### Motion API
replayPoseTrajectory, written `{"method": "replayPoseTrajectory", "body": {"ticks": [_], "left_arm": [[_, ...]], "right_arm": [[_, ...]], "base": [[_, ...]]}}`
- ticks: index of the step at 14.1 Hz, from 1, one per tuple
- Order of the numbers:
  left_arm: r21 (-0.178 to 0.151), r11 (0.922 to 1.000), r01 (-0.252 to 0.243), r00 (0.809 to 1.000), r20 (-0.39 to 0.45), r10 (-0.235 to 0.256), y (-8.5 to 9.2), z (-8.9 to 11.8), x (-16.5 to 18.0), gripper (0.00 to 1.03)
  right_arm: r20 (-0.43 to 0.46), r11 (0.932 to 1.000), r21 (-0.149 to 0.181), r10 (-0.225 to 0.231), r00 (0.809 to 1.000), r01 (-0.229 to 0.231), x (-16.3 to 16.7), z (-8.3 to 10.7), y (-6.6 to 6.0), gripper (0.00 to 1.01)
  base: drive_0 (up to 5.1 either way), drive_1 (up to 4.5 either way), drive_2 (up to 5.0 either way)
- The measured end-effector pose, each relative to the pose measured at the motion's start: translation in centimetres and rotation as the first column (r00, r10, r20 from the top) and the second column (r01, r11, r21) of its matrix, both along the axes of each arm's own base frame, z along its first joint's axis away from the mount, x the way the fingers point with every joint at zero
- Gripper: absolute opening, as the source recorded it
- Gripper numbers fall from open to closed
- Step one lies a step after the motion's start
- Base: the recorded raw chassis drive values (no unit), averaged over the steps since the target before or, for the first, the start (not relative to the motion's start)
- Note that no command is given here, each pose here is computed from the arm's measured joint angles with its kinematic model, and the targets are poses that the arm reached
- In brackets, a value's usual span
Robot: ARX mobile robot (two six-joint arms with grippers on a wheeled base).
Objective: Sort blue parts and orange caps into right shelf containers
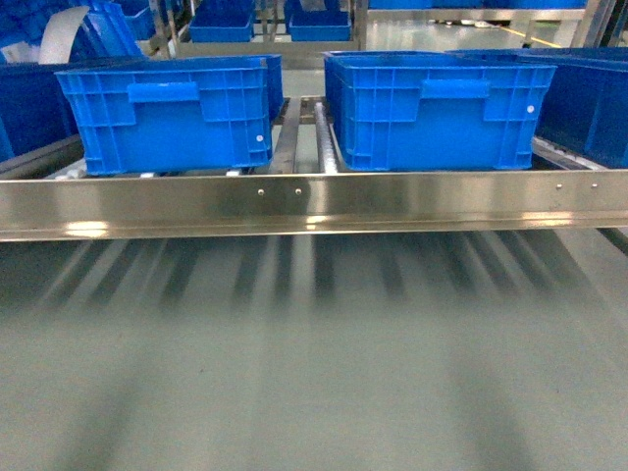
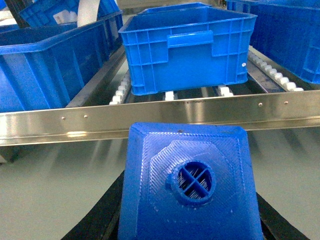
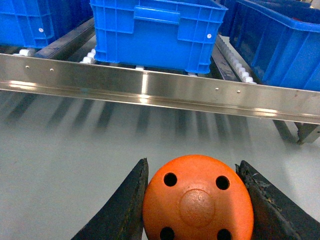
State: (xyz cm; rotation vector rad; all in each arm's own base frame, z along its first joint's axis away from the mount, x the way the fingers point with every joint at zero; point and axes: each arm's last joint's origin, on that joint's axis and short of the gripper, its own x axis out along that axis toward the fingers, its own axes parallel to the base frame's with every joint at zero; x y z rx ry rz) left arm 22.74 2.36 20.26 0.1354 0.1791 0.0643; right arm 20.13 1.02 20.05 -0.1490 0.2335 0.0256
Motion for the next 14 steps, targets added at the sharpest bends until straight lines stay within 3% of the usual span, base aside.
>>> {"method": "replayPoseTrajectory", "body": {"ticks": [12,14], "left_arm": [[0.0,1.0,-0.003,1.0,-0.006,0.003,0.05,-0.08,0.0,0.44],[0.0,1.0,-0.003,1.0,-0.005,0.003,0.05,-0.07,0.05,0.44]], "right_arm": [[-0.002,1.0,0.0,0.0,1.0,0.0,0.0,-0.02,0.0,0.44],[-0.002,1.0,0.0,0.0,1.0,0.0,0.03,-0.03,0.01,0.44]], "base": [[0.1,4.39,-4.3],[0.0,0.0,0.0]]}}
